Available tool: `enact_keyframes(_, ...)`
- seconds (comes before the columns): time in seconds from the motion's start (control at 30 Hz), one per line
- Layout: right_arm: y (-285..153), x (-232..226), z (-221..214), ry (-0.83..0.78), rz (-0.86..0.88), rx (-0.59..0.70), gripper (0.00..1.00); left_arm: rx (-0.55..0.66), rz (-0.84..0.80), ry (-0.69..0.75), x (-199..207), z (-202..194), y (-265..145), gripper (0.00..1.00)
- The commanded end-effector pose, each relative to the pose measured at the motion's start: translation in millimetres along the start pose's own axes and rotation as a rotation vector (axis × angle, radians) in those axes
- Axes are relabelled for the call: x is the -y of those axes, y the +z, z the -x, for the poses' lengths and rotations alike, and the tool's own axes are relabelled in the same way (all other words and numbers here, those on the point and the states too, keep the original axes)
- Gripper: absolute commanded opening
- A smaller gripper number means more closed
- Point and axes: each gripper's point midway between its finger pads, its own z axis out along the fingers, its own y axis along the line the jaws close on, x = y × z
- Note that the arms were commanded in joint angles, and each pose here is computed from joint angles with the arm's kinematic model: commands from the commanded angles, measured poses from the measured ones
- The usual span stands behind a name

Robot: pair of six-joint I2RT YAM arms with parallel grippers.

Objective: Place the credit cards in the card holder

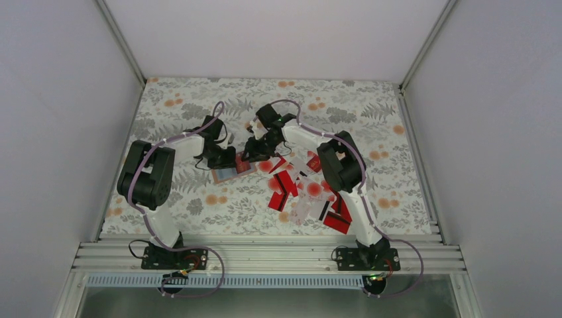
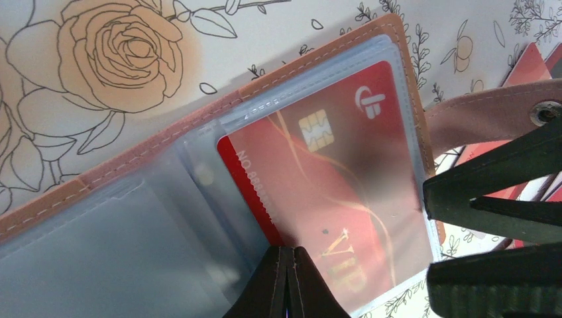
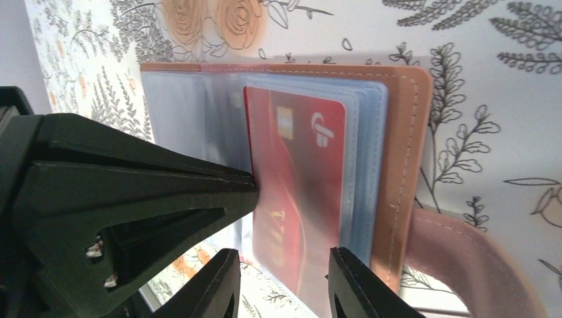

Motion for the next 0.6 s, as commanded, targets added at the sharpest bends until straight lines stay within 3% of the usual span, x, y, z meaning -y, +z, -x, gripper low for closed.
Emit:
enact_keyframes(0.0, -5.9, -3.3, -1.5, -0.015, -0.045, 0.029, 0.35, -0.042, 0.021, 0.009, -8.5, -13.8, 14.2, 0.02)
enact_keyframes(0.57, -5.7, -13.4, -5.6, -0.031, 0.025, 0.027, 0.34, -0.037, 0.019, 0.011, -7.5, -12.4, 11.9, 0.02)
